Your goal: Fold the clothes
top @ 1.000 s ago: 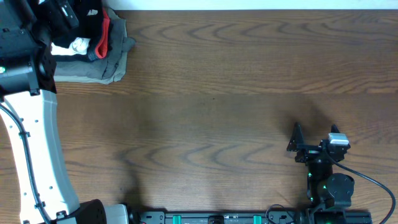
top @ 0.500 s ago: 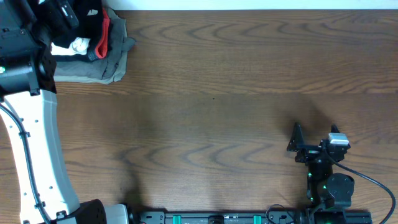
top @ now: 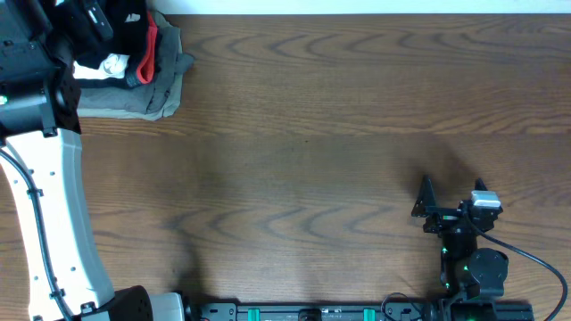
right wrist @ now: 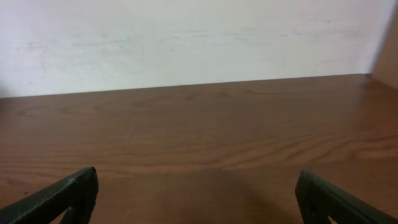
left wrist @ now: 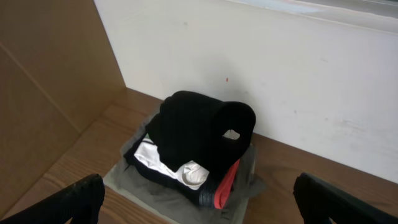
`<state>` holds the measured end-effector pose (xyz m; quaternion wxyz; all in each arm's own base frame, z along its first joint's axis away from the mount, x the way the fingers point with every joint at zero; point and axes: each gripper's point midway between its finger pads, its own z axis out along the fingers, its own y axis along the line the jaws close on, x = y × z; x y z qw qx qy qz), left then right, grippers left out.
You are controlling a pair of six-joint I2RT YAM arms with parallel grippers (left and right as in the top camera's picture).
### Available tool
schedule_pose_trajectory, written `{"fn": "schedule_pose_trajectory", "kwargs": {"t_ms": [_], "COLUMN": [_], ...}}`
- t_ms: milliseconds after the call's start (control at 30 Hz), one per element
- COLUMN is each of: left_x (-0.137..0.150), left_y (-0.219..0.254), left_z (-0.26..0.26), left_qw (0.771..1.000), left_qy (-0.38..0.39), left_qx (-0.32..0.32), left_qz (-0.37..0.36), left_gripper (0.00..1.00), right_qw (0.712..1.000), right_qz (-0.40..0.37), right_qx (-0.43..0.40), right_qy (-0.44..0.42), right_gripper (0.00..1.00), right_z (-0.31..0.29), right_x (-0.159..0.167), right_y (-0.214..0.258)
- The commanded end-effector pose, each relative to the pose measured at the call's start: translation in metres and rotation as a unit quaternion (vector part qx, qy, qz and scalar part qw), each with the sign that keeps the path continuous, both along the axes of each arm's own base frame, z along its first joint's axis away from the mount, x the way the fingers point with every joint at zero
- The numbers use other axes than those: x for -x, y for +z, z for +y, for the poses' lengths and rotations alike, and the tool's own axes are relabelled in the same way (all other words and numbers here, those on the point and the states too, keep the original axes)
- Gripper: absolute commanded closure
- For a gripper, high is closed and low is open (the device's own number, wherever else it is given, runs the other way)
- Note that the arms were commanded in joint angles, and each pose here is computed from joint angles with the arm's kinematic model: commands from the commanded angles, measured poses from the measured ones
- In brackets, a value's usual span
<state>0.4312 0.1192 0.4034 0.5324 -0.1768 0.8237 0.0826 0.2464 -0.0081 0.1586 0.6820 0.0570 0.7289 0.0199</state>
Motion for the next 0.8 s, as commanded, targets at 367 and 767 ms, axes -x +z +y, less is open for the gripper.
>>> {"fn": "schedule_pose_trajectory", "kwargs": {"t_ms": [367,767], "left_x": [0.001,0.060], "left_y": [0.003,0.008], "left_z": [-0.001,-0.026], "left_qw": [1.000,0.999], "left_qy": [0.000,-0.024], "left_qx": [0.000,0.013], "left_qz": [-0.004,0.020], "left_gripper": [0.02,0.02], "right_qw": [1.000,1.000], "right_qz": [-0.001,-0.001], "right_qx": [-0.008,-0.008], "right_qy": [0.006,0.006], "right_gripper": [0.01,0.01], "right_z": [0.003,0.003], "right_x": [0.000,0.000], "right_y": [0.000,0.000]}}
